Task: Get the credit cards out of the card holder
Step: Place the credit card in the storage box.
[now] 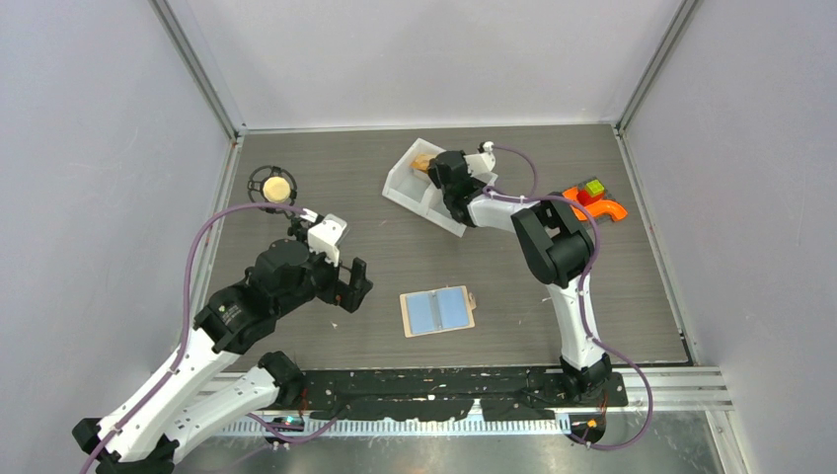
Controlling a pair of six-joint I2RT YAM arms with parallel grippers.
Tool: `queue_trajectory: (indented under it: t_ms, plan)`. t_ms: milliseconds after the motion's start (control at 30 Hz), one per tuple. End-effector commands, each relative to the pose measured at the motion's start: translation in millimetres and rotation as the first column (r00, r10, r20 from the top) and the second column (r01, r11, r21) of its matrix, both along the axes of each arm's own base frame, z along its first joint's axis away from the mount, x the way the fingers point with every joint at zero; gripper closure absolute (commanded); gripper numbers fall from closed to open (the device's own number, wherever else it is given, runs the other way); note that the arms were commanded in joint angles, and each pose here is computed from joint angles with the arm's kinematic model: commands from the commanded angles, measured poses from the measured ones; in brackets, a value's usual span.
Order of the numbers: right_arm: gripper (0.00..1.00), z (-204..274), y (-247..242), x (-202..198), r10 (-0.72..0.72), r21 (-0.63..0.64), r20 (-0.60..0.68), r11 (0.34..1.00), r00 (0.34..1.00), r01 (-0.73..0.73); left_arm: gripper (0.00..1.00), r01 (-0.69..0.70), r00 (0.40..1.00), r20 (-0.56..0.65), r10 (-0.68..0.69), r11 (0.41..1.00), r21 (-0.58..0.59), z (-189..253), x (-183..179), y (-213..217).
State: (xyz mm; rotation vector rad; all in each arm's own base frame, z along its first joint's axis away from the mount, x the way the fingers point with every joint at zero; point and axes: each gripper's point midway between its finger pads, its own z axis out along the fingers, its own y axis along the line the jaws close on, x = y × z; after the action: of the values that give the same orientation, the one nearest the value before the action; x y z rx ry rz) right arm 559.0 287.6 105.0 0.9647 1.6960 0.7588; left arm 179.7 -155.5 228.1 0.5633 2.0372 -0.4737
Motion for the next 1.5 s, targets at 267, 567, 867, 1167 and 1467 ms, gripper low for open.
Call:
queue_trajectory:
  t_ms: [267, 567, 867, 1167, 1467]
  plan:
    - [0.95, 12, -7, 13, -0.09, 0.022, 0.055, 0.996, 0.994, 0.089, 0.0, 0.013, 1.0, 0.013, -0.013, 1.0, -0.011, 3, 0, -2]
    - [0.76, 18, -5, 12, -0.079, 0.005, 0.036, 0.997, 0.996, 0.079, 0.0, 0.009, 1.0, 0.023, -0.009, 1.0, -0.01, 4, -1, 0]
    - [0.71, 46, -15, 2, -0.119, -0.072, -0.011, 0.99, 0.993, 0.118, 0.0, 0.024, 1.0, 0.016, -0.024, 1.0, -0.001, 2, -2, 0]
    - [0.62, 102, -71, -15, -0.2, -0.223, 0.01, 0.955, 0.98, 0.197, 0.0, 0.059, 0.998, -0.026, -0.059, 0.998, 0.009, -2, -6, -6]
    - [0.6, 147, -75, -72, 0.118, -0.447, -0.006, 0.888, 0.993, -0.108, 0.0, 0.032, 0.999, -0.042, -0.031, 0.999, 0.017, 9, -13, 4]
